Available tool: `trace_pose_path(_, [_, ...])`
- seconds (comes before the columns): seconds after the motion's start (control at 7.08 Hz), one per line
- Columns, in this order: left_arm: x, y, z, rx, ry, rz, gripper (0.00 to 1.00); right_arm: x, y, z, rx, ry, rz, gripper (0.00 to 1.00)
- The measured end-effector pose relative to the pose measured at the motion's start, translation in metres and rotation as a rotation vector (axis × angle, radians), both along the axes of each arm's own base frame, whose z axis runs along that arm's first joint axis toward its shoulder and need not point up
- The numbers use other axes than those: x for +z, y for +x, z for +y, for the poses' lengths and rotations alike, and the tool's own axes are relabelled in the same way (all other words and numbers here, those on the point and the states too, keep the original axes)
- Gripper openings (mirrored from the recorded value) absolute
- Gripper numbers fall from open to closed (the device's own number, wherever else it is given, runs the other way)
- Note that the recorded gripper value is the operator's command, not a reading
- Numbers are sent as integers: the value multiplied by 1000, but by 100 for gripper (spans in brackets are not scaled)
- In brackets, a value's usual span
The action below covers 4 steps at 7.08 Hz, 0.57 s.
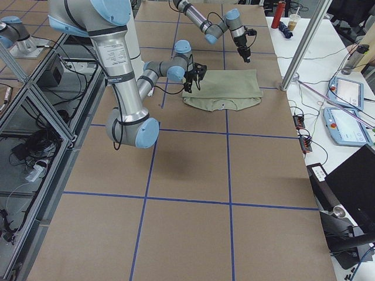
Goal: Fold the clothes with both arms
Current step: 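Release and raise the left gripper while the right gripper moves to the near corner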
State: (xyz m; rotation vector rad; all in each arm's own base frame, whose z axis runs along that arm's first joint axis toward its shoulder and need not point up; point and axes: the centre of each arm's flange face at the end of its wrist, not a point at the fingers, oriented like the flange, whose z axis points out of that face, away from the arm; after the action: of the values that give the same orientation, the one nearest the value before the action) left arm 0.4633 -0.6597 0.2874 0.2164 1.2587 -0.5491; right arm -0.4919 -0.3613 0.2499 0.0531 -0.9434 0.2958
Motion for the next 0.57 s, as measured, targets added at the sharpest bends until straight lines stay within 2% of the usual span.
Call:
trace_pose_path(0.14, [8, -8, 11, 12, 1, 5, 46, -6, -15, 7, -98, 93, 45, 54])
trace_pose_path(0.28, [17, -13, 17, 16, -3, 4, 46, -6, -26, 16, -211, 210, 83, 38])
trace_pose_path(0.42, [24, -14, 20, 19, -8, 0, 47, -3, -37, 25, -320, 319, 115, 28])
trace_pose_path(0.57, [31, -15, 22, 21, -12, -3, 47, 4, -47, 34, -405, 404, 147, 21])
